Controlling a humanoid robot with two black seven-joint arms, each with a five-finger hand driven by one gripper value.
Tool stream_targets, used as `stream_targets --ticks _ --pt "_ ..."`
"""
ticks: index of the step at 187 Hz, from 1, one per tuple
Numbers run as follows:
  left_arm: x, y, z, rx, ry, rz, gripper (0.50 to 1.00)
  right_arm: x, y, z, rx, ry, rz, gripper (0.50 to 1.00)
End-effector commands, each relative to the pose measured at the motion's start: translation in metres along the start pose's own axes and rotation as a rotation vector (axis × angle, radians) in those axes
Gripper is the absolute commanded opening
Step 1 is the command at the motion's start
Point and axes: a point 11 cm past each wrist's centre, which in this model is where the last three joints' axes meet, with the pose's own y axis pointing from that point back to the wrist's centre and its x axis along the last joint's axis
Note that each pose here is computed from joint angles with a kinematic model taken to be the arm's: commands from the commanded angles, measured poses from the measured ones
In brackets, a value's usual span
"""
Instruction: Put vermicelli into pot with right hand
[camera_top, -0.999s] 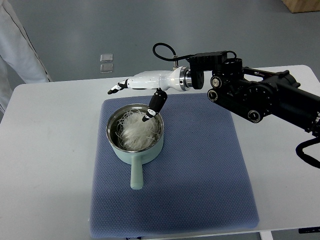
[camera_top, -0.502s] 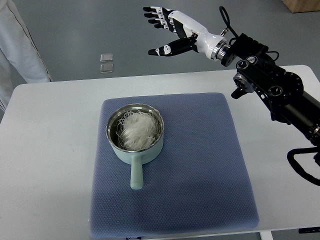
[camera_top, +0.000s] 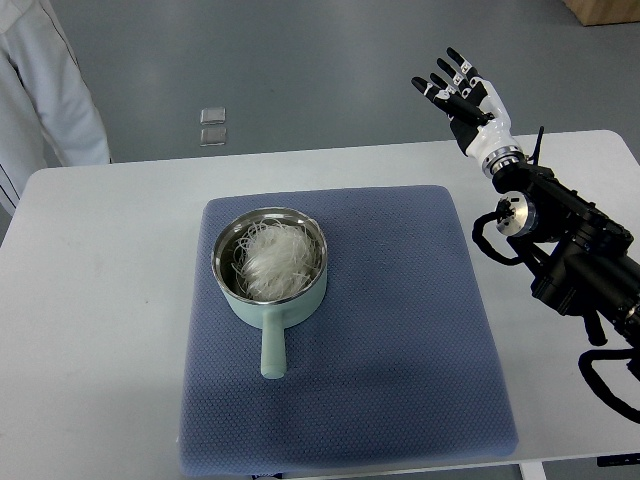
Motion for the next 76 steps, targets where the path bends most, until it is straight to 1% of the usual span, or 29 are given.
stream_targets --ticks 1,35,76 --pt "0.0 0.0 0.0 0.0 0.0 0.0 1.0 0.005 0.002 0.002 -0.002 -0.01 0.018 0.928" --pt "0.0 0.0 0.0 0.0 0.0 0.0 1.0 0.013 0.007 0.008 -0.012 -0.008 0.045 0.928" --pt "0.0 0.0 0.0 0.0 0.0 0.0 1.0 0.024 0.009 0.004 0.017 0.017 0.092 0.928"
